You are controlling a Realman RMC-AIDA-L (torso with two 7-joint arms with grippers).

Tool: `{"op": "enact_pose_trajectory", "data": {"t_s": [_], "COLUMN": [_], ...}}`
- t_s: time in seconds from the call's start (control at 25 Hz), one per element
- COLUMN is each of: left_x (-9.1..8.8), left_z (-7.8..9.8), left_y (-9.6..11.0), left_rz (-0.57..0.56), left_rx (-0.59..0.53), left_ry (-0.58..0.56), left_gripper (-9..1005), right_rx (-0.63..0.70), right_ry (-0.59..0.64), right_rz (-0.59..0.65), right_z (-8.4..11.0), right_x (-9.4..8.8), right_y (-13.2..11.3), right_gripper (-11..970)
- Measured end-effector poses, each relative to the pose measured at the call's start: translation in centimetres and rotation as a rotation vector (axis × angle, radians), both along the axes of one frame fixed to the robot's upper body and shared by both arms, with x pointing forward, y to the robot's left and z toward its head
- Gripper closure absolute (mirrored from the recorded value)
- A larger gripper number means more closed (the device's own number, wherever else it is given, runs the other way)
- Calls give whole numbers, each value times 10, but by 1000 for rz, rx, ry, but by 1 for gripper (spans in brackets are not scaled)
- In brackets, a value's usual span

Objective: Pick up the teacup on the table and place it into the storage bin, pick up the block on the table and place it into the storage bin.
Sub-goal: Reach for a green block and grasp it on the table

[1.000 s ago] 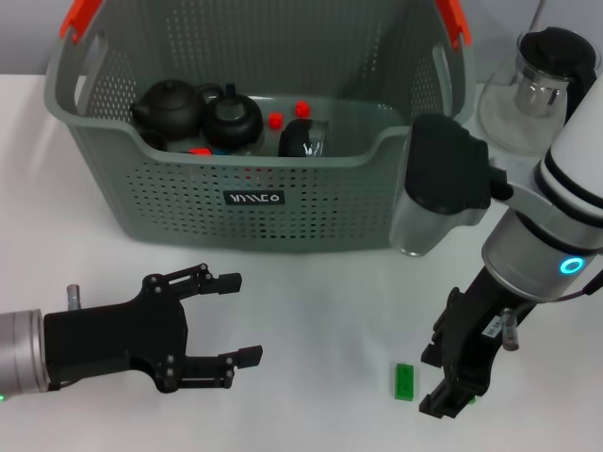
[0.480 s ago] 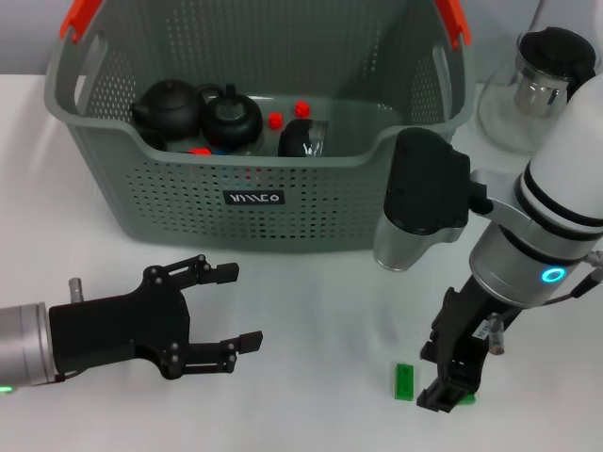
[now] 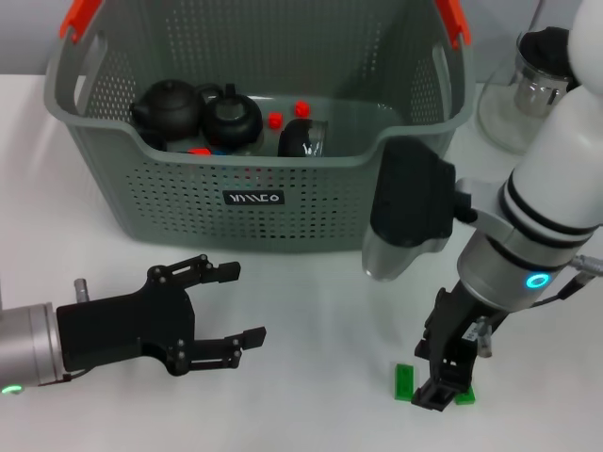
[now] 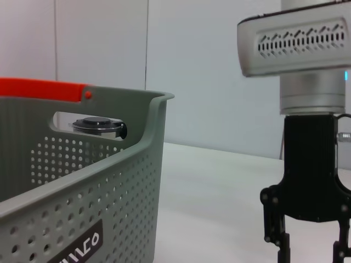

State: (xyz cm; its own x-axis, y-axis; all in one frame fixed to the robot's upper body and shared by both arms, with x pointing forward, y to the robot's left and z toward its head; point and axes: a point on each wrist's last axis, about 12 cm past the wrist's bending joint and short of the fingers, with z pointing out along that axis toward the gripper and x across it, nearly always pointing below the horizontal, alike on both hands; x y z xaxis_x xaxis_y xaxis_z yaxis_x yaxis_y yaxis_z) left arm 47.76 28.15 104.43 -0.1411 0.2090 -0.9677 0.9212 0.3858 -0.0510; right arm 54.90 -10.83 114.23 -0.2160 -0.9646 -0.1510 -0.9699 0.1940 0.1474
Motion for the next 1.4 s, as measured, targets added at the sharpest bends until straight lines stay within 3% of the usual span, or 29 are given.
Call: {"op": "enact_pose_trajectory", "data": {"t_s": [0.84, 1.4], "left_x": [3, 4], "left_z": [-3, -4], "left_y": [-1, -1], "left_rz": [31, 42], "left_rx": [4, 6], "left_ry": [2, 16], "left_gripper": [136, 136], "right_rx": [-28, -33], "right_ry": [-67, -80], "right_rz": [60, 57], "right_z": [-22, -31], "right_x": [-4, -6], "right_y": [13, 16], "right_gripper": [355, 409]}}
